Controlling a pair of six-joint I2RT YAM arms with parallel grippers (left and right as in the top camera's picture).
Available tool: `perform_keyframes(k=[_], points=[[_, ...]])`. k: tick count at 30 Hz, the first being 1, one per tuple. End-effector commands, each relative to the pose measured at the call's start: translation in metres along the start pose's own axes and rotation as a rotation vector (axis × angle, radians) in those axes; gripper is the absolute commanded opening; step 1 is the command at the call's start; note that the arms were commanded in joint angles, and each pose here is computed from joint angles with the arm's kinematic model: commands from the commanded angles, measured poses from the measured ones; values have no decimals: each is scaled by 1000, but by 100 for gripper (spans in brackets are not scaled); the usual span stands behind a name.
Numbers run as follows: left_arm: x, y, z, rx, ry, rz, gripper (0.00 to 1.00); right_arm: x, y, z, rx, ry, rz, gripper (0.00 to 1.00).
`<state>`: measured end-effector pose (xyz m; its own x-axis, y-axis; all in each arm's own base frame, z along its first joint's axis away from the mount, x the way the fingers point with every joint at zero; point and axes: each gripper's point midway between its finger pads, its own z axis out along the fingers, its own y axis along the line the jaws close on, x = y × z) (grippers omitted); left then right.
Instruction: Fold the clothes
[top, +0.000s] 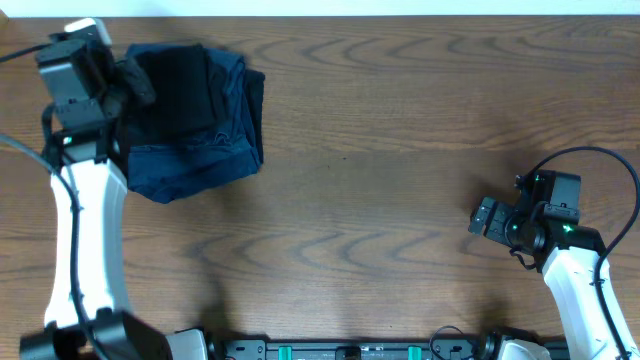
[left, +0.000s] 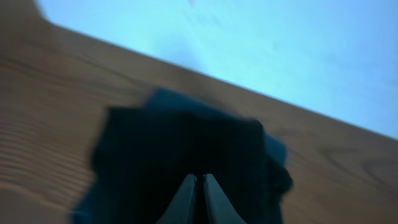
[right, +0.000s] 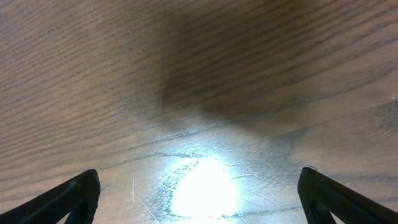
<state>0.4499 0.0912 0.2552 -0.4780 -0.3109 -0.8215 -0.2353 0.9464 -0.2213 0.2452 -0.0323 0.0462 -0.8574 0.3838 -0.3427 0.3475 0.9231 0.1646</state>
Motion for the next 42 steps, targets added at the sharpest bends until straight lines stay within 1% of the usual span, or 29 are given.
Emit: perform_keyframes(k=[1, 5, 8, 12, 16, 17, 19, 21, 23, 24, 26, 27, 29, 31, 35, 38, 42], points=[[26, -22, 22, 149, 107, -66, 6, 2, -3, 1, 6, 6, 9, 99], [66, -33, 47, 253, 252, -126, 6, 2, -3, 1, 7, 7, 9, 99], [98, -36, 63, 292, 361, -164, 6, 2, -3, 1, 6, 6, 9, 99], [133, -26, 80, 265, 465, -198, 6, 2, -3, 1, 7, 7, 9, 99], [154, -20, 92, 250, 521, -216, 6, 2, -3, 1, 7, 7, 9, 99], [153, -21, 93, 252, 515, -215, 6, 2, -3, 1, 7, 7, 9, 99], [139, -30, 91, 311, 474, -210, 6, 2, -3, 1, 6, 6, 9, 99], [112, -44, 83, 404, 406, -201, 6, 2, -3, 1, 6, 6, 9, 99], [76, -51, 70, 460, 313, -221, 6, 2, -3, 1, 6, 6, 9, 99], [56, -50, 63, 464, 254, -237, 6, 2, -3, 1, 6, 6, 9, 99], [27, -47, 51, 467, 155, -220, 6, 2, -3, 1, 6, 6, 9, 99], [15, -42, 47, 447, 114, -214, 6, 2, -3, 1, 7, 7, 9, 99], [1, -25, 42, 356, 55, -216, 6, 2, -3, 1, 6, 6, 9, 99], [-5, -6, 44, 267, 23, -224, 6, 2, -3, 1, 7, 7, 9, 99], [-4, 20, 51, 165, 8, -241, 7, 2, -3, 1, 6, 6, 9, 99], [9, 34, 66, 101, 31, -253, 9, 2, -3, 1, 6, 6, 9, 99], [41, 49, 91, 60, 112, -279, 9, 2, -3, 1, 6, 6, 9, 99]])
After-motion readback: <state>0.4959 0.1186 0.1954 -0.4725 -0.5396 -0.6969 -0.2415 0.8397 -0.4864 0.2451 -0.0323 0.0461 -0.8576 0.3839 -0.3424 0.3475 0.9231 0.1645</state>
